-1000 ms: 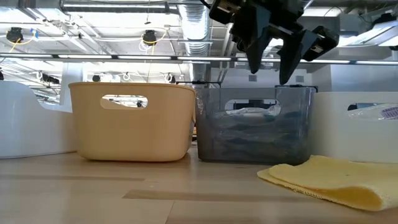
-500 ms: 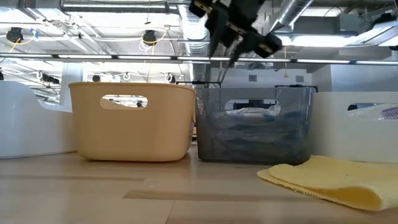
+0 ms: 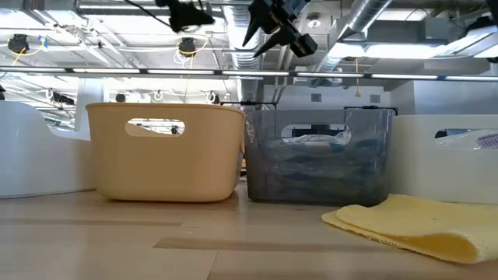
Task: Pick & Place Toothbrushes
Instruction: Put the purple toothbrush into the right white bin
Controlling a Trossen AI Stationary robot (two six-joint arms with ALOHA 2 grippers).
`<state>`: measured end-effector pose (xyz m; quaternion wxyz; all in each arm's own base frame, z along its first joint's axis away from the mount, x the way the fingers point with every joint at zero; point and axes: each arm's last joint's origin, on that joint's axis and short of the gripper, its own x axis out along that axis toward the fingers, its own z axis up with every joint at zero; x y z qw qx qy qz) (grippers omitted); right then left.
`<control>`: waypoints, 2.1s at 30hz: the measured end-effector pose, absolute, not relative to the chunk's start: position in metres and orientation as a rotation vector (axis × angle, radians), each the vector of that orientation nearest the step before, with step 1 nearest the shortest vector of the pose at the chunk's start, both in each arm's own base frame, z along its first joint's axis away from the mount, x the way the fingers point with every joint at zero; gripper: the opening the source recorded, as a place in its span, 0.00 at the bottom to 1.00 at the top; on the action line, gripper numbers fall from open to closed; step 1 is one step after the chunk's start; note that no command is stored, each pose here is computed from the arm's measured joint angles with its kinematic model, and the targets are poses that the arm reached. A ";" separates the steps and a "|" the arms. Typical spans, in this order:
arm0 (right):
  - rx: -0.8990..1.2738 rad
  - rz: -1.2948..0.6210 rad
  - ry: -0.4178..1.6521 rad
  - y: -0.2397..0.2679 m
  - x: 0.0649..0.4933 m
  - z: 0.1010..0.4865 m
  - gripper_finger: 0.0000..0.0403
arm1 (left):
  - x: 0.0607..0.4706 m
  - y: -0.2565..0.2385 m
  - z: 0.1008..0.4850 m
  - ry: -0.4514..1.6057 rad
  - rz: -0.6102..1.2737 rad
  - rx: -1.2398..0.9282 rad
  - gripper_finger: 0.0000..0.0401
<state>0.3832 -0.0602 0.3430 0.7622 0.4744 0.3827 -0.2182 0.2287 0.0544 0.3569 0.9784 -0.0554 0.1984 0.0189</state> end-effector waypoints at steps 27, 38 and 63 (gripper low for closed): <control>0.878 -0.432 1.172 -0.127 0.417 0.228 0.29 | 0.230 0.100 0.322 0.682 0.210 -0.219 0.83; 0.784 -0.447 1.124 -0.120 0.441 0.204 0.24 | 0.229 0.095 0.298 0.747 0.218 -0.307 0.83; 0.718 -0.498 1.409 -0.113 0.469 0.137 0.48 | 0.214 0.079 0.303 0.757 0.221 -0.332 0.83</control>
